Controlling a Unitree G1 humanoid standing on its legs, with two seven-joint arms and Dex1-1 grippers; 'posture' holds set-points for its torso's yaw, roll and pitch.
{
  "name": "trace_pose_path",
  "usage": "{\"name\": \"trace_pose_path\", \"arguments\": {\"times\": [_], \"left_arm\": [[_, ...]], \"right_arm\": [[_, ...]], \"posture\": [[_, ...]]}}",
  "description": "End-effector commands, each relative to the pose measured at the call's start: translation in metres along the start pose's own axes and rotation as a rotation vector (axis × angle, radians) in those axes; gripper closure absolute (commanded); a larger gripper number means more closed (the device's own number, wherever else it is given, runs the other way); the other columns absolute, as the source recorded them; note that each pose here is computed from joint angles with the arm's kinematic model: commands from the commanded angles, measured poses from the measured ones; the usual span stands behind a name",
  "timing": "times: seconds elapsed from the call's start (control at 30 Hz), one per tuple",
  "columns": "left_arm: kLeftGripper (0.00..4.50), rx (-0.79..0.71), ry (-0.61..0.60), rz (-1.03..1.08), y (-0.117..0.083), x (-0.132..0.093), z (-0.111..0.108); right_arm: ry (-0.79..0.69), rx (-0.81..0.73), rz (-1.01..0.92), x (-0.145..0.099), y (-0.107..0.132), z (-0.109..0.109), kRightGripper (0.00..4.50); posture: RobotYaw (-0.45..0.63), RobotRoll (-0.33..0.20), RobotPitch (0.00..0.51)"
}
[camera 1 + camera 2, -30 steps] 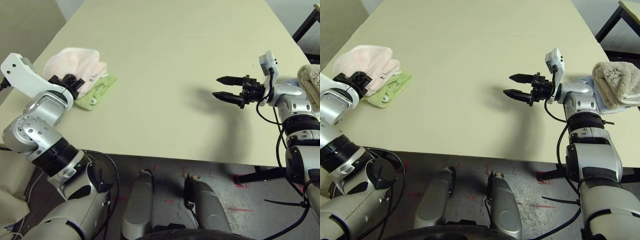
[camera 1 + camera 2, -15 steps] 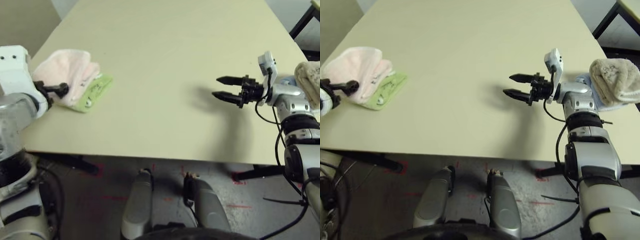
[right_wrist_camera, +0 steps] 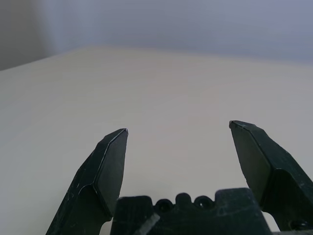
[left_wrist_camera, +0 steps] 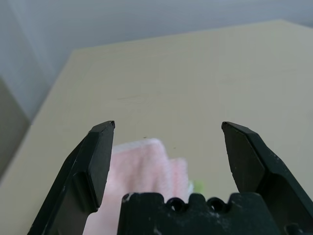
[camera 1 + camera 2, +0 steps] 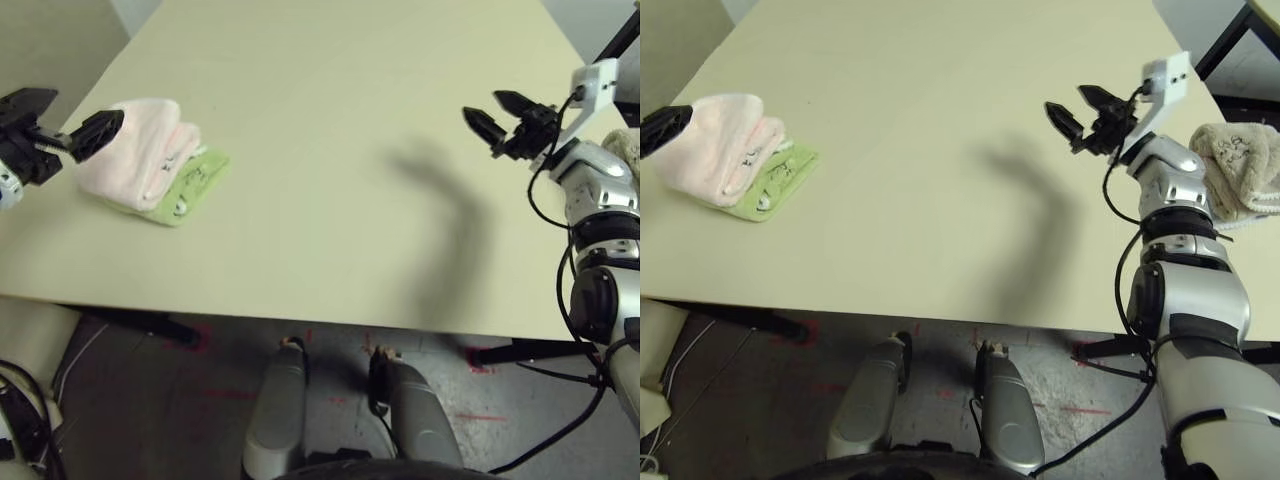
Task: Fold the towel and set it aside.
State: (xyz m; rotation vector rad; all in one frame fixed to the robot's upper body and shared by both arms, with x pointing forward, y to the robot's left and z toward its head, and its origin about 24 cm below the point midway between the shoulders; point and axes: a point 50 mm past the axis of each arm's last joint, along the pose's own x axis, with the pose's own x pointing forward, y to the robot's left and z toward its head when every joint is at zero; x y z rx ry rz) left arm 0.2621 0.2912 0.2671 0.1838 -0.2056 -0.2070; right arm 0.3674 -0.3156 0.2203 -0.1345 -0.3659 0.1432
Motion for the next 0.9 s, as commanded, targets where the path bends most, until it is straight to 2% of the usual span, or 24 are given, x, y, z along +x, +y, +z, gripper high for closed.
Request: {"name": "trace_pose_path", "arguments": {"times": [0.03, 0.17, 0.3, 0.53, 0.8, 0.9], "left_arm": [[0.06, 0.001, 0.001, -0.012, -0.004, 0.006, -0.016], [0.06, -0.019, 0.017, 0.011, 0.002, 0.01, -0.03], [0.06, -0.029, 0.03, 0.063, 0.013, 0.012, -0.037], [0.06, -0.046, 0.046, 0.124, 0.031, -0.001, -0.05], [0.06, -0.037, 0.067, 0.112, 0.028, -0.003, -0.049], [0.06, -0.036, 0.071, 0.109, 0.027, -0.003, -0.048]], "right_arm": [[-0.017, -0.077, -0.168, -0.014, -0.024, 0.007, 0.0], [0.013, -0.122, -0.268, -0.027, -0.042, 0.009, 0.0], [0.058, -0.121, -0.287, -0.031, -0.046, 0.005, 0.0], [0.132, -0.109, -0.359, -0.043, -0.057, -0.004, 0.0], [0.171, -0.072, -0.38, -0.037, -0.056, -0.007, 0.0], [0.176, -0.073, -0.376, -0.035, -0.056, -0.007, 0.0]], "posture": [[0.16, 0.0, 0.104], [0.14, 0.0, 0.094], [0.11, 0.0, 0.088], [0.09, 0.0, 0.092], [0.09, 0.0, 0.136], [0.09, 0.0, 0.136]]}}
